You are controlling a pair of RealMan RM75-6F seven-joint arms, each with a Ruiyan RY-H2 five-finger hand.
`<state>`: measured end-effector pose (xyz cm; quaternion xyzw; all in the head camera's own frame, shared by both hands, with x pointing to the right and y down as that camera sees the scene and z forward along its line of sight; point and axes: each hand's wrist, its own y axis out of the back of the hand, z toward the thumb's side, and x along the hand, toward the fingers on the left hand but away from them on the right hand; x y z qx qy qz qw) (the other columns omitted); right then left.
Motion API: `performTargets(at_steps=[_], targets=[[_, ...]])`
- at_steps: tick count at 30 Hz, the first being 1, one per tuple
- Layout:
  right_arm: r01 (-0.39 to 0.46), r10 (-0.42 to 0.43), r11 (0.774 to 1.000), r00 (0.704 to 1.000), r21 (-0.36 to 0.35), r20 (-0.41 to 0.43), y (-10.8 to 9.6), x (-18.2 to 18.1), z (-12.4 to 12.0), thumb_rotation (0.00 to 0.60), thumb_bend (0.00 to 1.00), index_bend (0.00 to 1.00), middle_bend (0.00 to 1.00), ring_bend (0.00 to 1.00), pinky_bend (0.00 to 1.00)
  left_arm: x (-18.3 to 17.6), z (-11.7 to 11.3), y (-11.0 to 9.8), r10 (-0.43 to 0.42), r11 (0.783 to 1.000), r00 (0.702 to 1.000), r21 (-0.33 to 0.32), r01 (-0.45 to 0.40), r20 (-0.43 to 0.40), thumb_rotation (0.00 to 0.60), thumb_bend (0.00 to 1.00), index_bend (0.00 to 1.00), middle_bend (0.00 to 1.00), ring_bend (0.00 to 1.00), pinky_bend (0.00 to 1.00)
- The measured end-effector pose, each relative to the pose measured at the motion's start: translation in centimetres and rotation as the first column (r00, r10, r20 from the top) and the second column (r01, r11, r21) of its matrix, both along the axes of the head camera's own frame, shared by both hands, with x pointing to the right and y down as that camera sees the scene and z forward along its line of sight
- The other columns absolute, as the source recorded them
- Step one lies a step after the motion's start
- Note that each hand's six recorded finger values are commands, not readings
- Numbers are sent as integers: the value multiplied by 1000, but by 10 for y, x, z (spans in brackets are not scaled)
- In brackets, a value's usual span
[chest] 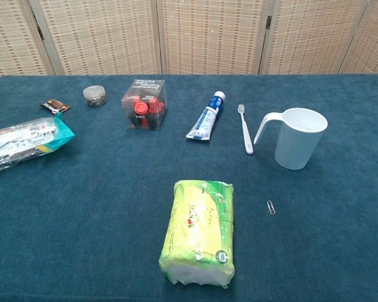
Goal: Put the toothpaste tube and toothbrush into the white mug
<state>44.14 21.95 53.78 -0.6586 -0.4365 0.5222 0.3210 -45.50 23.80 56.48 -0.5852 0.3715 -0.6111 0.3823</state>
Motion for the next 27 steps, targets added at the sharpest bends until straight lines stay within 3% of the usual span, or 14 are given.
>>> performTargets(at_steps=[17,22,27], targets=[[7,-7,1000,1000,-7,21,-13,-6,12,600,210,92,152,0,0,-2,-1,4,-19,1000,1000,-4,20,4,600,314,188,49,37,134],[21,-20,999,999,-44,42,-27,-16,28,600,179,11,152,0,0,0,-1,4,-15,1000,1000,0,15,-6,600,314,188,49,37,135],[25,-15,993,996,-115,84,-42,-34,55,600,118,0,133,0,0,-1,-2,6,-19,1000,1000,-3,19,-10,600,314,188,49,37,134]])
